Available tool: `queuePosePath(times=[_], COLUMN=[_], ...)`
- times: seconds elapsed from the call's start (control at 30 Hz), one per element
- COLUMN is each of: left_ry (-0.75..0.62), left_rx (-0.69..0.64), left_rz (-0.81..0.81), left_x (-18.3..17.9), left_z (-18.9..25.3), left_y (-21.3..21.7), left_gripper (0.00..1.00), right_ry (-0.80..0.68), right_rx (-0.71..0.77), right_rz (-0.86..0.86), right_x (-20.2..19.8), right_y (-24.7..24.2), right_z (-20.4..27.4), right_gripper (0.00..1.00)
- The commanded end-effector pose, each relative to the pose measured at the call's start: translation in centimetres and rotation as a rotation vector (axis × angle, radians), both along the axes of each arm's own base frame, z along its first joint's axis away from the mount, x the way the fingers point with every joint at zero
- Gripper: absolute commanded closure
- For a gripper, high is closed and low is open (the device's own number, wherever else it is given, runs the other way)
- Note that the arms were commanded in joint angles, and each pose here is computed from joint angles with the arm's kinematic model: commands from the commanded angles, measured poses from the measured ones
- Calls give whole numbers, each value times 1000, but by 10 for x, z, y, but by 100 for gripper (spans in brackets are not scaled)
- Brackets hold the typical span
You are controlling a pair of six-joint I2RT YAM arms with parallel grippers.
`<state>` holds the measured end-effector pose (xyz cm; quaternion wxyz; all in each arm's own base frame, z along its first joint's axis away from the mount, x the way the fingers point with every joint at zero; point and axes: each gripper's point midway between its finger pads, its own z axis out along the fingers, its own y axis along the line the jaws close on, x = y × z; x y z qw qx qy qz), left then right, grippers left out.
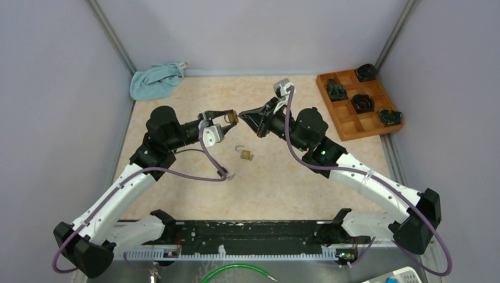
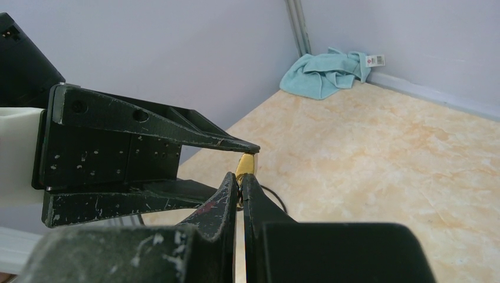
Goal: Unlock with the key
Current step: Unlock the lock.
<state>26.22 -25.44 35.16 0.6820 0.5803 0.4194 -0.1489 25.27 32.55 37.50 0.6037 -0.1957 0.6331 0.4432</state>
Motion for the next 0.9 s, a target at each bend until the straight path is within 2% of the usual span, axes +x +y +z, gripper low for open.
queuePosePath(times=[0.0, 0.87], left_ry=[-66, -83], left_rx=[-56, -50], left_rz=[-30, -30], left_x=[-8, -5], left_z=[28, 30], left_y=[0, -1], left_gripper=[100, 100], right_ry=[-23, 32], right_rx=[45, 43], right_rz=[3, 62], right_x=[2, -5], right_y=[2, 16], right_z=[12, -5], right_gripper=[100, 100])
